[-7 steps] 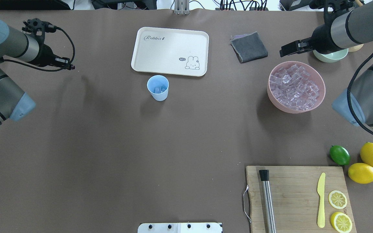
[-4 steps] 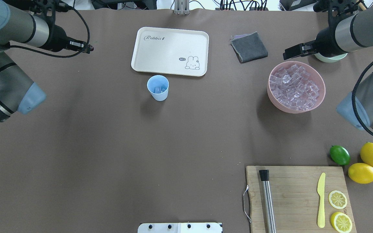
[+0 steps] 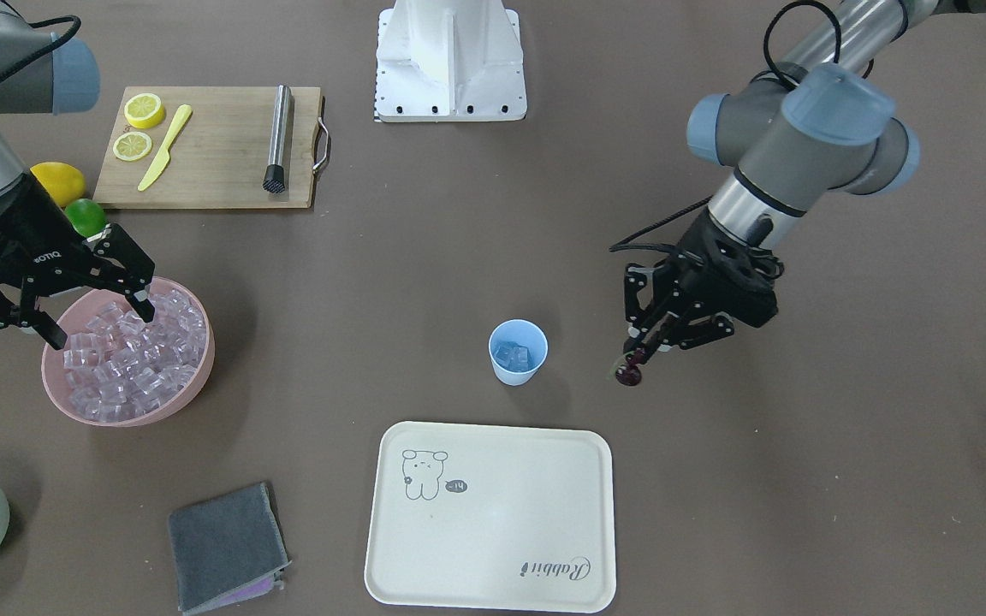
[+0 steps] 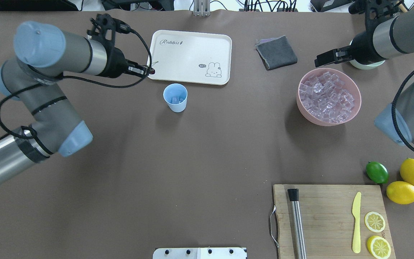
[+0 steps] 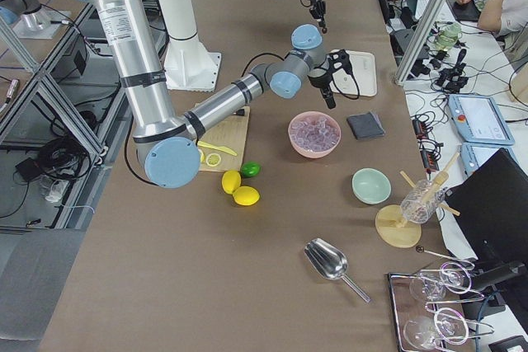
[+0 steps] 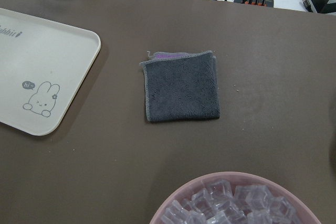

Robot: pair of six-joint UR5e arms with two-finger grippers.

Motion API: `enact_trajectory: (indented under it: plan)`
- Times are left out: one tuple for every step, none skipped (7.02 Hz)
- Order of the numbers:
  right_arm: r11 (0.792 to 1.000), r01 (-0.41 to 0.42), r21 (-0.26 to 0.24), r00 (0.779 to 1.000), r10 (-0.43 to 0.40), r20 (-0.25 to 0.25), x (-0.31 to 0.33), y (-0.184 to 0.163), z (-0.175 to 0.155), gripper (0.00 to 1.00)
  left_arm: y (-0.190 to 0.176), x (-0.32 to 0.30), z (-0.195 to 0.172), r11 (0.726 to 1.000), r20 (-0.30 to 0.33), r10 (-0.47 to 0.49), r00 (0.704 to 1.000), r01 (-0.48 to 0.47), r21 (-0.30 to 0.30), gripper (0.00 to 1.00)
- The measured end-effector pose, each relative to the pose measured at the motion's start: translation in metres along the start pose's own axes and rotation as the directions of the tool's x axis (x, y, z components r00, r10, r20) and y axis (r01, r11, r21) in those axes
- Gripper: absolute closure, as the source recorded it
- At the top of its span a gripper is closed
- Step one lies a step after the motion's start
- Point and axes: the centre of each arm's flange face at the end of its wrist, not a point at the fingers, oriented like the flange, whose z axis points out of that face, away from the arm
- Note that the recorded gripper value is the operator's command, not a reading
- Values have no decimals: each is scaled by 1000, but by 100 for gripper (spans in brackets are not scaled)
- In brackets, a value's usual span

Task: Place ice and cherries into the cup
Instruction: 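Carry the cherries with the left gripper over the blue cup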

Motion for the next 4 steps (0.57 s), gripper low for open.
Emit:
enact_trajectory:
  plan:
    - [1000,-1,0,1000,1,-1,0,0,0,0,15,34,17,1000,-5,24,1000,-24,12,100]
    - [1000,-2,-1,1000,2,-2,1,0,1,0,28,57,29,999,-6,39,999,-39,19,100]
    - [1000,-4,-2,1000,4,-4,2,1,1,0,36,69,36,999,-4,47,999,-47,20,100]
    - [1000,-5,-4,1000,5,-6,4,3,1,0,40,72,41,998,2,58,998,-58,16,100]
